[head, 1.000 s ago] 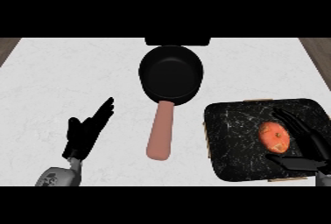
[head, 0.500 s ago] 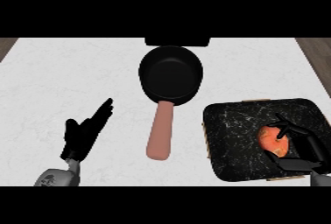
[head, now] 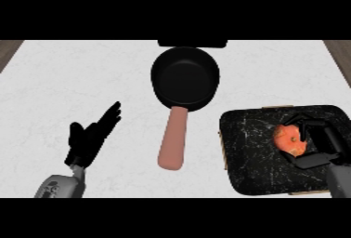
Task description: Pick the squash from the tray and place it in the pot
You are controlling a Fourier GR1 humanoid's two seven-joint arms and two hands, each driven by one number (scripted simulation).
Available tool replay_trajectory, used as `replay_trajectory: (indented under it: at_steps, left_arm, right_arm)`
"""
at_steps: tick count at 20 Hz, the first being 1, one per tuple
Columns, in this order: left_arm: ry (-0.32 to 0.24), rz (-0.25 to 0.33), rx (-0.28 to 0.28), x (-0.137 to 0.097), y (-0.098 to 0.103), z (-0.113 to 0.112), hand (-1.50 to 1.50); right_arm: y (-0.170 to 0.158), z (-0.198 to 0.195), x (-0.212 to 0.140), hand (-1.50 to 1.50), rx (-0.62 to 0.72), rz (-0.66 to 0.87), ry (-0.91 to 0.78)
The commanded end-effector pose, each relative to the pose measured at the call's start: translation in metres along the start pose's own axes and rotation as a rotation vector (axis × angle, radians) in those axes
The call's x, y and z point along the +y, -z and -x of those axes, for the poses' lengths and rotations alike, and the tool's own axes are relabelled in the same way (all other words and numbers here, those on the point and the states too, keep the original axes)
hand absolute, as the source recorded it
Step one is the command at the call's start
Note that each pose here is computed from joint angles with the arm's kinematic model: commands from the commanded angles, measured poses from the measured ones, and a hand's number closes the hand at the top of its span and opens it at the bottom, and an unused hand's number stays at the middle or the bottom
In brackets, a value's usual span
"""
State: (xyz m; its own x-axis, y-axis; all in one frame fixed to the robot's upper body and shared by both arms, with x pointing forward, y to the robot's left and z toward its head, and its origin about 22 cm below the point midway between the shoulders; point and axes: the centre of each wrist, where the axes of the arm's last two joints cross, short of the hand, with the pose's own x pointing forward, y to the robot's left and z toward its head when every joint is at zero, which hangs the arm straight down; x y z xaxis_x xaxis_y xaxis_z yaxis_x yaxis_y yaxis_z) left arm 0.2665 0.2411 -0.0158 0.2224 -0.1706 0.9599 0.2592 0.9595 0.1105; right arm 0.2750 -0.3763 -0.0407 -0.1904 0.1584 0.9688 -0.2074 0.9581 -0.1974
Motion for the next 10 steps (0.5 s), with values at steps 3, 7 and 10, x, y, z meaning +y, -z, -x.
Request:
replay_trajectory:
  at_steps: [3, 7, 10]
  left_arm:
    - [0.012, 0.017, 0.027, -0.013, 0.003, 0.013, 0.00]
    - [0.005, -0.008, 0.028, 0.001, 0.002, -0.003, 0.00]
    - [0.002, -0.003, 0.030, -0.011, -0.002, 0.010, 0.00]
  right_arm:
    - [0.069, -0.048, -0.053, 1.50, -0.029, -0.162, -0.077]
    - [0.092, -0.052, -0.053, 1.50, -0.058, -0.181, -0.090]
    - [0.087, -0.044, -0.055, 1.50, -0.070, -0.186, -0.173]
